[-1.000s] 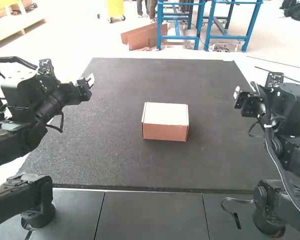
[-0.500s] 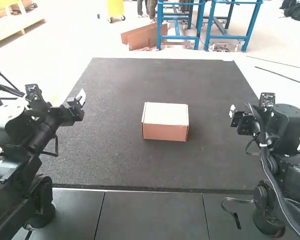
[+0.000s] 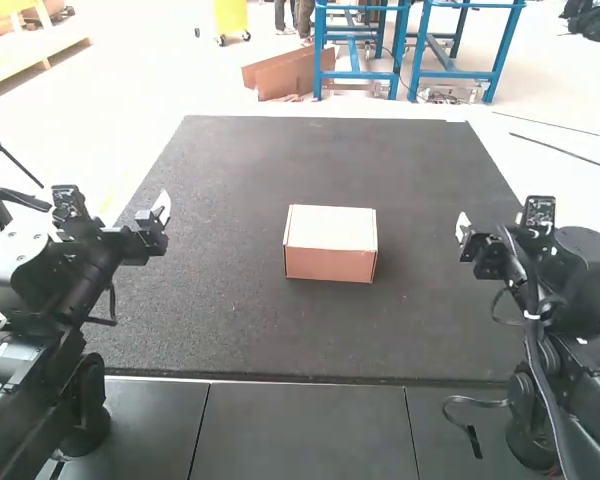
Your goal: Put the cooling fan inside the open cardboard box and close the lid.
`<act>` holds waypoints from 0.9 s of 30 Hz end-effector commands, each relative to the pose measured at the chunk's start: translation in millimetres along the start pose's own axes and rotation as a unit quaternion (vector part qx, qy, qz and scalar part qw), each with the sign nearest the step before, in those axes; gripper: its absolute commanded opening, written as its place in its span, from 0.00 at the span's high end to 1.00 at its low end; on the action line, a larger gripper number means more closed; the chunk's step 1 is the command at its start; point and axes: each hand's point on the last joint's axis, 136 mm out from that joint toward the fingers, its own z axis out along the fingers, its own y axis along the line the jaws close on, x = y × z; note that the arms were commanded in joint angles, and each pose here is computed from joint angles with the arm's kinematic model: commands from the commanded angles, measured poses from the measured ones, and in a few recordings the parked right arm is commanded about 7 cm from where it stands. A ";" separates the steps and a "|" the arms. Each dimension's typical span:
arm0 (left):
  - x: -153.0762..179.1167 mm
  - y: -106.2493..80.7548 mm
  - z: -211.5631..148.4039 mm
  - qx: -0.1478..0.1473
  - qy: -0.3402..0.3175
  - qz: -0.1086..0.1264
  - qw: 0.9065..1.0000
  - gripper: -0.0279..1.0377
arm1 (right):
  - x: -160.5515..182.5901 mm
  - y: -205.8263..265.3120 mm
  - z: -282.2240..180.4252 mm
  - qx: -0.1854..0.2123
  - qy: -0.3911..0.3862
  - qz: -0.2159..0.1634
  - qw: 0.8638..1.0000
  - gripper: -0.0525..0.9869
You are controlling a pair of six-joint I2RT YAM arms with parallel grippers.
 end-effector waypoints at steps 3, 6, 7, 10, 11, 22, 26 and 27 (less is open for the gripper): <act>5.1 1.9 -0.6 -0.002 0.008 0.076 0.997 0.07 | -12.3 4.4 -7.6 -0.009 -0.029 0.014 0.999 0.07; 11.3 3.5 -0.8 -0.004 0.020 0.073 0.997 0.07 | -7.6 2.2 -13.4 -0.004 -0.024 0.026 0.999 0.07; 14.6 4.2 -1.0 -0.006 0.027 0.069 0.997 0.07 | -5.3 2.8 -15.6 -0.006 -0.021 0.026 0.999 0.07; 23.8 6.5 -1.6 -0.009 0.045 0.065 0.997 0.06 | 1.1 -6.7 -14.9 0.020 -0.008 0.037 0.999 0.07; 27.3 8.1 -2.1 -0.012 0.054 0.066 0.996 0.06 | 0.1 -8.5 -15.4 0.024 -0.010 0.038 0.999 0.07; 31.2 24.7 -3.8 -0.045 0.063 0.061 0.995 0.07 | 8.3 -12.7 -15.5 0.036 0.007 0.029 0.999 0.07; 30.9 28.9 -4.2 -0.054 0.064 0.061 0.995 0.06 | 8.0 -12.7 -15.6 0.036 0.006 0.028 0.999 0.07; 30.8 29.7 -4.3 -0.055 0.063 0.061 0.995 0.07 | 8.0 -12.7 -15.6 0.036 0.006 0.028 0.999 0.07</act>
